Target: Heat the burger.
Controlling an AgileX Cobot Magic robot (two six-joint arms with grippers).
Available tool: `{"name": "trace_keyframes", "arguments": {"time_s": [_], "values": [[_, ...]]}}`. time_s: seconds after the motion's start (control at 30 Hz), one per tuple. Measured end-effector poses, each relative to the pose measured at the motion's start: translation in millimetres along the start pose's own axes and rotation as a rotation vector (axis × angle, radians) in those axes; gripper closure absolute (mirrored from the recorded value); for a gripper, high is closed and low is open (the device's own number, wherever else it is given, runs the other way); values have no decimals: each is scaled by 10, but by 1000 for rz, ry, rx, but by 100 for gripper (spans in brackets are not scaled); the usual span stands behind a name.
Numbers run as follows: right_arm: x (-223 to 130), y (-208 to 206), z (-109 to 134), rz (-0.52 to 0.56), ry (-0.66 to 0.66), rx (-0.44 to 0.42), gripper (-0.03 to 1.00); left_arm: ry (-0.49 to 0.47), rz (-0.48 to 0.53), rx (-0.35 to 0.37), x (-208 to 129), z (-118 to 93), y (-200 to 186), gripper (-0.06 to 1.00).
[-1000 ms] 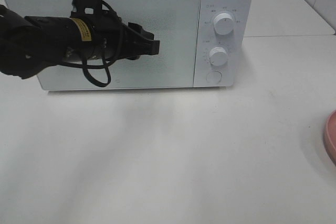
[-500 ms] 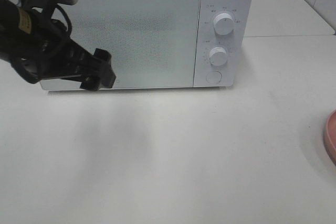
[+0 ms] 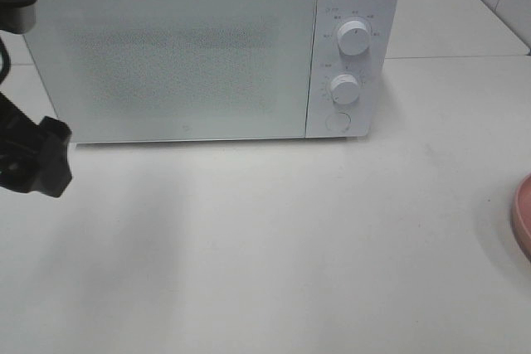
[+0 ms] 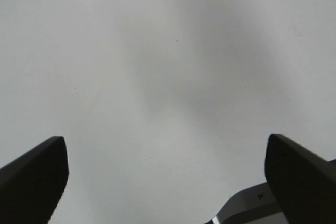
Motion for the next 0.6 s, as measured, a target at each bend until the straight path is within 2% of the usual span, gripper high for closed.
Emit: {"name": "trace_keyframes", "arguments": {"time_s": [0.03, 0.1, 0.13, 0.2, 0.27, 0.33, 0.37, 0.47, 0.5, 0.6], "values": [[0, 0, 0, 0, 0, 0, 21, -40, 21, 18, -45, 124, -41, 1], [0, 0, 0, 0, 0, 0, 21, -66, 31, 26, -65, 196, -60, 1], [0, 0, 0, 0, 0, 0, 21, -108, 42, 29, -99, 317, -104, 1], [0, 0, 0, 0, 0, 0, 21, -125, 45, 24, -114, 361, -127, 1], [0, 0, 0, 0, 0, 0, 21, -205, 43, 12, -189, 614, -253, 1], [0, 0, 0, 0, 0, 0, 21, -214, 40, 13, -209, 668, -282, 1], [0, 0, 0, 0, 0, 0, 21, -250, 27, 18, -254, 799, -357, 1], [0, 0, 0, 0, 0, 0, 21, -264, 24, 25, -280, 854, -388, 1], [0, 0, 0, 0, 0, 0, 21, -301, 8, 43, -333, 980, -464, 1], [0, 0, 0, 0, 0, 0, 21, -340, -15, 66, -424, 1106, -583, 1]]}}
Point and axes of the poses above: a point on each arm's last joint axis where the gripper is mounted, y pointing out along that axis toward the gripper, z along the wrist's bending axis when the last joint is at zero, x = y × z, the point moved 8 cm from there along y, pointing out along that axis toward the gripper, and after that the axes turned 7 degrees about -y, right-handed, at the moved point
